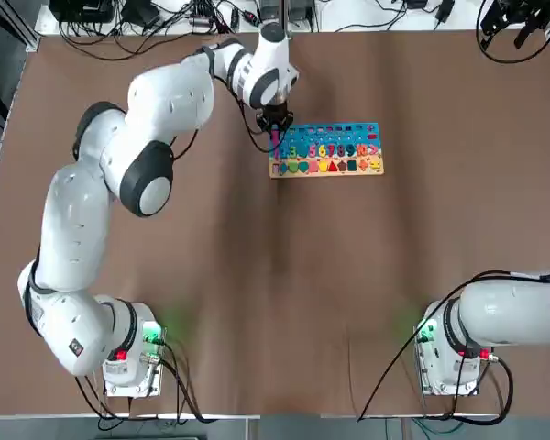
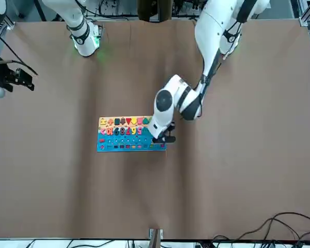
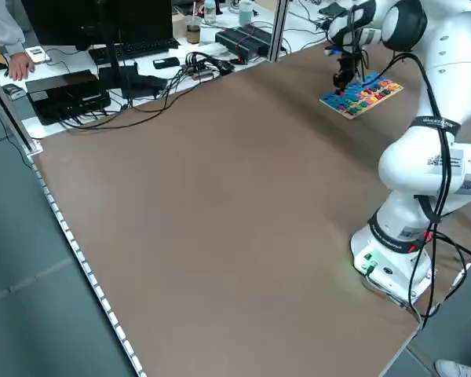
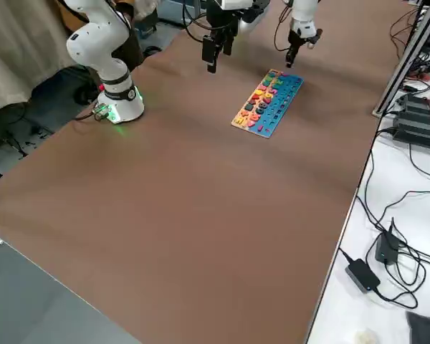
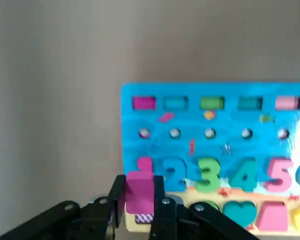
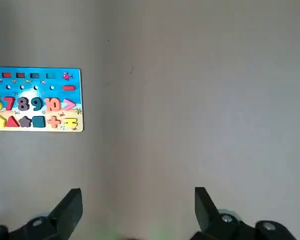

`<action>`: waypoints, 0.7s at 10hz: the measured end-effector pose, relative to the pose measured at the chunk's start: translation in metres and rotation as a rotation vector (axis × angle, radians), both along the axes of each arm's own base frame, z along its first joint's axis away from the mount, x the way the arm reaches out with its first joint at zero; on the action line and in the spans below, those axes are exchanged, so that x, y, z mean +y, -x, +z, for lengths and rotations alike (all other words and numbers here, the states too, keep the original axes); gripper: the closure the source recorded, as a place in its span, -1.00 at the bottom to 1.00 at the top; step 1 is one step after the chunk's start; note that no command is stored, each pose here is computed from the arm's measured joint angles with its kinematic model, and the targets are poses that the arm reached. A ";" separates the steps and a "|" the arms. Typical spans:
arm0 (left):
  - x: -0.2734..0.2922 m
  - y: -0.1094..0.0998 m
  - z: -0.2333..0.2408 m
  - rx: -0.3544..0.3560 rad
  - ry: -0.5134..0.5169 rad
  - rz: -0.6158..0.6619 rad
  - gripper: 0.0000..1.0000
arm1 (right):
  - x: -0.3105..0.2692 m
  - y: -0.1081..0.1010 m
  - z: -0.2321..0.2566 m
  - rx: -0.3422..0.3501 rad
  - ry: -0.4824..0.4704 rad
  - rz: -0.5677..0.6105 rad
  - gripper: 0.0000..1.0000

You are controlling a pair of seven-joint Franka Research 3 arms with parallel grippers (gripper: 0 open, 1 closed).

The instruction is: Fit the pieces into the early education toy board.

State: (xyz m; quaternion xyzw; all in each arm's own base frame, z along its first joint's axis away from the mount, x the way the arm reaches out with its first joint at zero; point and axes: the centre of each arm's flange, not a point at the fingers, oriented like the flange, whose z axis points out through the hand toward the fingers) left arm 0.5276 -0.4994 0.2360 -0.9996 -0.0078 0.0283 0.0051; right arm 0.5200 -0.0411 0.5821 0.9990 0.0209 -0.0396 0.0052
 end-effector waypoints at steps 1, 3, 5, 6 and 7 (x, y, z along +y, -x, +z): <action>-0.004 0.011 -0.007 0.012 -0.012 0.000 0.47 | 0.000 0.000 0.000 0.000 0.000 0.000 -0.98; -0.001 0.026 -0.019 0.007 -0.006 0.000 0.47 | 0.000 0.000 0.000 0.000 0.000 0.000 -0.98; 0.012 0.039 -0.022 -0.010 0.009 0.000 0.47 | 0.000 0.000 0.000 0.000 0.000 0.000 -0.98; 0.014 0.042 -0.021 -0.009 0.008 -0.001 0.47 | 0.000 0.000 0.000 0.000 0.000 0.000 -0.98; 0.015 0.044 -0.021 -0.006 0.006 -0.002 0.47 | 0.000 0.000 0.000 0.000 0.000 0.000 -0.98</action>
